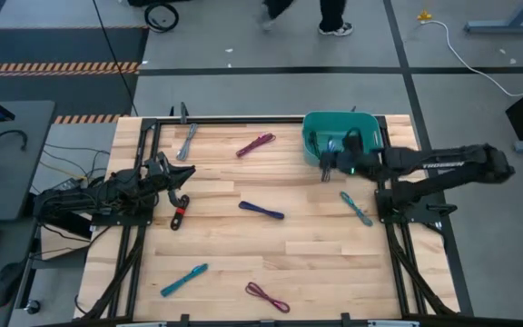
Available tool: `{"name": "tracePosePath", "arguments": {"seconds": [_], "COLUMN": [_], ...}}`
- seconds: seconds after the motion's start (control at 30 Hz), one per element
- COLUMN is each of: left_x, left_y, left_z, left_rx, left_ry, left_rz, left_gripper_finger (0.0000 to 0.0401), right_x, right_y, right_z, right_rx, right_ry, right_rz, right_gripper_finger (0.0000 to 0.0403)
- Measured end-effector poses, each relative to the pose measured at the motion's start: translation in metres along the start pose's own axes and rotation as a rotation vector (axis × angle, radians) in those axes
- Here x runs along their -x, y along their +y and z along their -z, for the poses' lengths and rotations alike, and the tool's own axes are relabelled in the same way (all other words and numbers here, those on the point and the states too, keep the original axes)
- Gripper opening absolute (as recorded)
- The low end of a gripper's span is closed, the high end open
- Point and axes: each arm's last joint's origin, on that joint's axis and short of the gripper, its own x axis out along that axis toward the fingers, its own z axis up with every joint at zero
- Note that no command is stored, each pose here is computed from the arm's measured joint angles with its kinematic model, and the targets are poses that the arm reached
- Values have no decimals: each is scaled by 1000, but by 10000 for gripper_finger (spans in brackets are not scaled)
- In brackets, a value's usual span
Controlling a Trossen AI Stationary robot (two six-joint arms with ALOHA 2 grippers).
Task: Pick and place USB-C Cables
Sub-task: Put the purple charger cable into the blue bin
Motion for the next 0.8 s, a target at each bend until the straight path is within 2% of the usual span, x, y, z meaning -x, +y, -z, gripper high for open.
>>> {"name": "tracePosePath", "arguments": {"seconds": [0.1,0.33,0.53,0.7,0.8], "left_x": [0,0,0,0,0], "left_y": [0,0,0,0,0], "left_z": [0,0,0,0,0], "left_rx": [0,0,0,0,0], "left_ry": [0,0,0,0,0], "left_rz": [0,0,0,0,0], "left_gripper_finger": [37,28,36,38,34], "right_x": [-18,-71,-105,-124,-128], "right_y": [-8,-28,-47,-49,-49], "right_z": [-21,-58,-67,-68,-67], "right_rx": [4,-39,-92,-71,-64], "right_ry": [-18,106,210,263,261], "right_rz": [66,119,186,130,136], "right_gripper_finger": [20,21,24,43,60]}}
